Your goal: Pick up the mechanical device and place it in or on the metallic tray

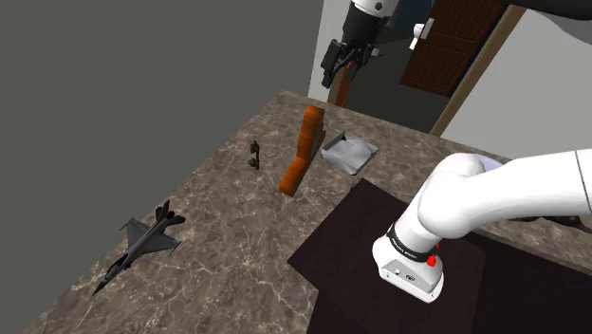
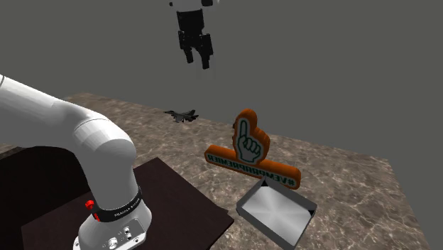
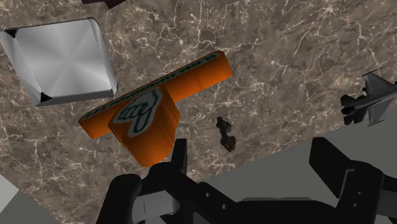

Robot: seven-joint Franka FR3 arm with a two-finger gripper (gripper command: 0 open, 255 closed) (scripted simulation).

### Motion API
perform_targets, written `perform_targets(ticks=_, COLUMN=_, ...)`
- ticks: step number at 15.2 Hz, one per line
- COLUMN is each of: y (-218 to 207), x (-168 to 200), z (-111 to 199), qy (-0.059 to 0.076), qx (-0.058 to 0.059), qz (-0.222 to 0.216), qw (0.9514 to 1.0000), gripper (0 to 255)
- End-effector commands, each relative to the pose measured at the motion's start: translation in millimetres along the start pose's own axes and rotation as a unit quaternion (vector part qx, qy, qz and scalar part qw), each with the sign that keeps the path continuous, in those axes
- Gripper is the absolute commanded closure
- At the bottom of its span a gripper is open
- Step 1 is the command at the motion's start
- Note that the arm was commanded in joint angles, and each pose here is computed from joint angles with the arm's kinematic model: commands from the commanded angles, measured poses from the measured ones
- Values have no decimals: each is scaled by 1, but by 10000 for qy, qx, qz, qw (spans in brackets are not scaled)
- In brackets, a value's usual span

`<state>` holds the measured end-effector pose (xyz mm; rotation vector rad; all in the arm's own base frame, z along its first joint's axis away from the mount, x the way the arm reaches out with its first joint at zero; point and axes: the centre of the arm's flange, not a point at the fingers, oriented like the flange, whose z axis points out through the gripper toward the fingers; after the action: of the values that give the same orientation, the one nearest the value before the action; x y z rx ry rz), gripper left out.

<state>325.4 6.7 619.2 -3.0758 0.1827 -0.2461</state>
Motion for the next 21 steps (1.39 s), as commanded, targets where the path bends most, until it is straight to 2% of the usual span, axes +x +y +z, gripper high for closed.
perform_targets(ticks=1, y=0, x=0, z=0, qy=0, qx=0, qz=0, qw=10000, gripper=0)
perform_targets(ticks=21, y=-6, x=141, z=227, qy=-219, qx=269, qz=-652, qw=9973, gripper=0)
